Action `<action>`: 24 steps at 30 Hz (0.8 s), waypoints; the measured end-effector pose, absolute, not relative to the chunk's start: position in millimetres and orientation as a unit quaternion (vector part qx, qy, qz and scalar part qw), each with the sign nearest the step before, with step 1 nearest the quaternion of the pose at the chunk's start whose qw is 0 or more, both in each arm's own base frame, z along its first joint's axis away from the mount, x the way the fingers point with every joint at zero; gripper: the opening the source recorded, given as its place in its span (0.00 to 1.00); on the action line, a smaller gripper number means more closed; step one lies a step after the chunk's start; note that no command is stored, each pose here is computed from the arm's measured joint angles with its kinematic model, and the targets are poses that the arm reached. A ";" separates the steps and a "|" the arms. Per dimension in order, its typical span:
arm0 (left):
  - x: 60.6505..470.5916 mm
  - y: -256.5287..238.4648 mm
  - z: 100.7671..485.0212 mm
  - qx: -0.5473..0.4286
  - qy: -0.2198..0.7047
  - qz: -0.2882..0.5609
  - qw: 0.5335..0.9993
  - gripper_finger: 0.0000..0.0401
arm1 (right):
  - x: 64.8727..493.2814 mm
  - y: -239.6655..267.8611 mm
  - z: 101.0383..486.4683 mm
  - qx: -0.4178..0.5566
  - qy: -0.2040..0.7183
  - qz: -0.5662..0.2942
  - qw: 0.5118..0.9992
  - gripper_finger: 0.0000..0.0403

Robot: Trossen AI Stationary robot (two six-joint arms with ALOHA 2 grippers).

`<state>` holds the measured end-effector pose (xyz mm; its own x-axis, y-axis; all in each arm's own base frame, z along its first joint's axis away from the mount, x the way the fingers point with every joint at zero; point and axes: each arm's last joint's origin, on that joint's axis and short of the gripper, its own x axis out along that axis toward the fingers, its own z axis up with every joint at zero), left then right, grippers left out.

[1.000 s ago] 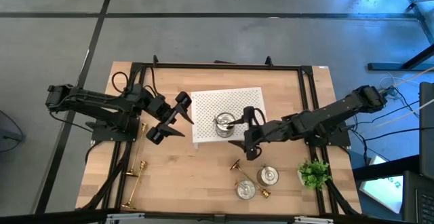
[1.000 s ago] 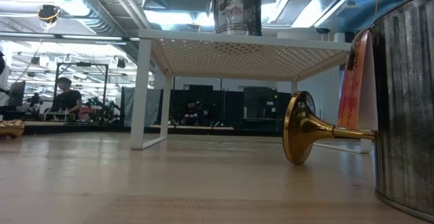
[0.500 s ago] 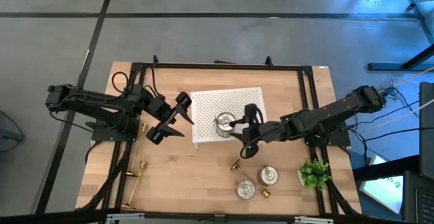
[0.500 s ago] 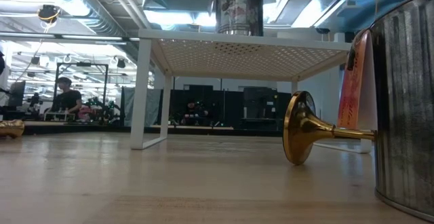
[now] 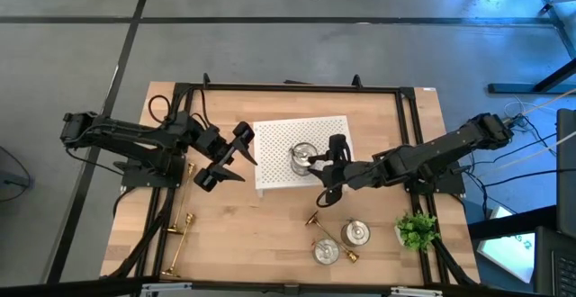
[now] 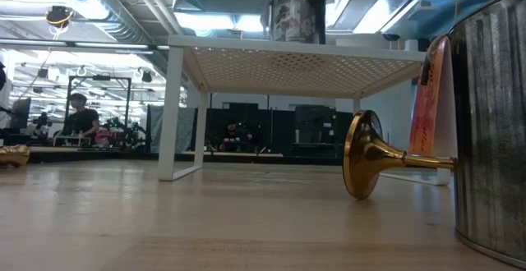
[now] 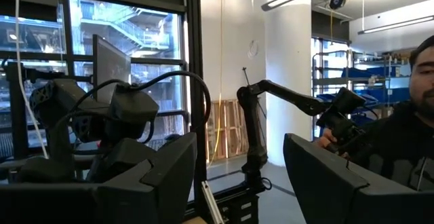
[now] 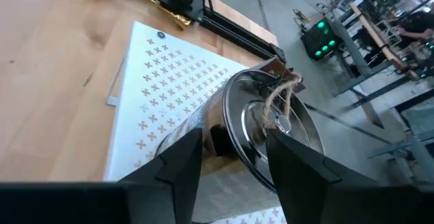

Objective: Pick & Place candle stick holders
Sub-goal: Put the right silver scented candle on the shelf

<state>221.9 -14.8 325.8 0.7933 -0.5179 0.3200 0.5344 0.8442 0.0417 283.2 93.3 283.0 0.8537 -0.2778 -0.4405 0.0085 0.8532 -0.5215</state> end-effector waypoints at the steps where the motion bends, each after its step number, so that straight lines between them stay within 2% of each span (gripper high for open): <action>1: 221.9 -14.8 325.8 -0.025 -0.161 -0.278 0.947 0.54 | 282.6 93.7 283.8 -0.258 0.262 -0.076 0.927 0.41; 8: 222.1 -14.8 325.4 -0.026 -0.160 -0.278 0.947 0.54 | 276.6 97.3 294.4 -0.227 0.302 -0.078 0.923 0.41; 24: 222.1 -14.8 325.4 -0.026 -0.160 -0.277 0.947 0.54 | 277.0 102.5 296.8 -0.218 0.292 -0.058 0.930 0.41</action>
<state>222.1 -14.8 325.4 0.7951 -0.5170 0.3172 0.5336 0.8448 0.0393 277.0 102.5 296.8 0.8233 -0.2338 -0.5173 -0.0199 0.8988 -0.4380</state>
